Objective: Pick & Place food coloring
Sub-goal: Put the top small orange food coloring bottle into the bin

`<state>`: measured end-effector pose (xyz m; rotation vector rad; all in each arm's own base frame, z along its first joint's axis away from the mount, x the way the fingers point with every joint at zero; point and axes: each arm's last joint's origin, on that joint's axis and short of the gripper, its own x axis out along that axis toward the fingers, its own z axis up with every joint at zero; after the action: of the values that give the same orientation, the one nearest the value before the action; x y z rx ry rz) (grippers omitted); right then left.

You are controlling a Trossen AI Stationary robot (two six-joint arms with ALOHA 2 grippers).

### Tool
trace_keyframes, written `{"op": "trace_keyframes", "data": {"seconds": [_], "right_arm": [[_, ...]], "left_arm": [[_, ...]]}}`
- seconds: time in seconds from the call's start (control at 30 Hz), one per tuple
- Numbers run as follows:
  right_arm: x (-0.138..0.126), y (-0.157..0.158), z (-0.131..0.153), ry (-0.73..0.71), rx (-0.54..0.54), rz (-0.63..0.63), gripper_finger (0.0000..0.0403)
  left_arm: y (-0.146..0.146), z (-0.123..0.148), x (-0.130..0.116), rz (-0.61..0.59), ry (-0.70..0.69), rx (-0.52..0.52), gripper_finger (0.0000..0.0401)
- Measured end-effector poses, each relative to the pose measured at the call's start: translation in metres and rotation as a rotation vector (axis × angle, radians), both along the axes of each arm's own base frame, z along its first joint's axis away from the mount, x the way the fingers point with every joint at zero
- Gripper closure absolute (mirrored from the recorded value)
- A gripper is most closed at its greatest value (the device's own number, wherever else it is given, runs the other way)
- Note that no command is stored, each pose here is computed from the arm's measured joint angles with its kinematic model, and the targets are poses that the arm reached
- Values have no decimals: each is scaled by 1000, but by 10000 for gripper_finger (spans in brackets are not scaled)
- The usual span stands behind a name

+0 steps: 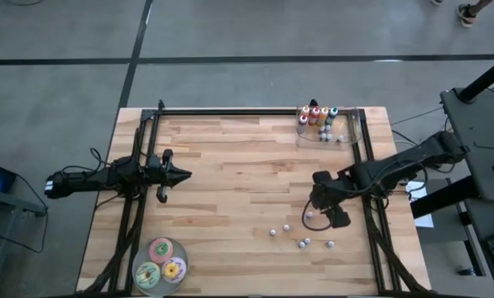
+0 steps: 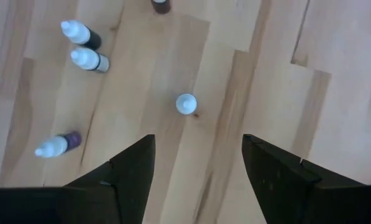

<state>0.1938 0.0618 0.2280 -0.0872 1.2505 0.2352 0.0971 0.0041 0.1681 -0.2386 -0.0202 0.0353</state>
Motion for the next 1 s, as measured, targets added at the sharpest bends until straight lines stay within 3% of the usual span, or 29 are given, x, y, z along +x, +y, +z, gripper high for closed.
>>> {"op": "trace_keyframes", "data": {"seconds": [0.4,1.0], "right_arm": [[-4,0,-35,-27,11,-12,174],[16,16,-65,-22,10,28,175]], "left_arm": [[0,0,0,0,0,0,401],[0,0,0,0,0,0,401]]}}
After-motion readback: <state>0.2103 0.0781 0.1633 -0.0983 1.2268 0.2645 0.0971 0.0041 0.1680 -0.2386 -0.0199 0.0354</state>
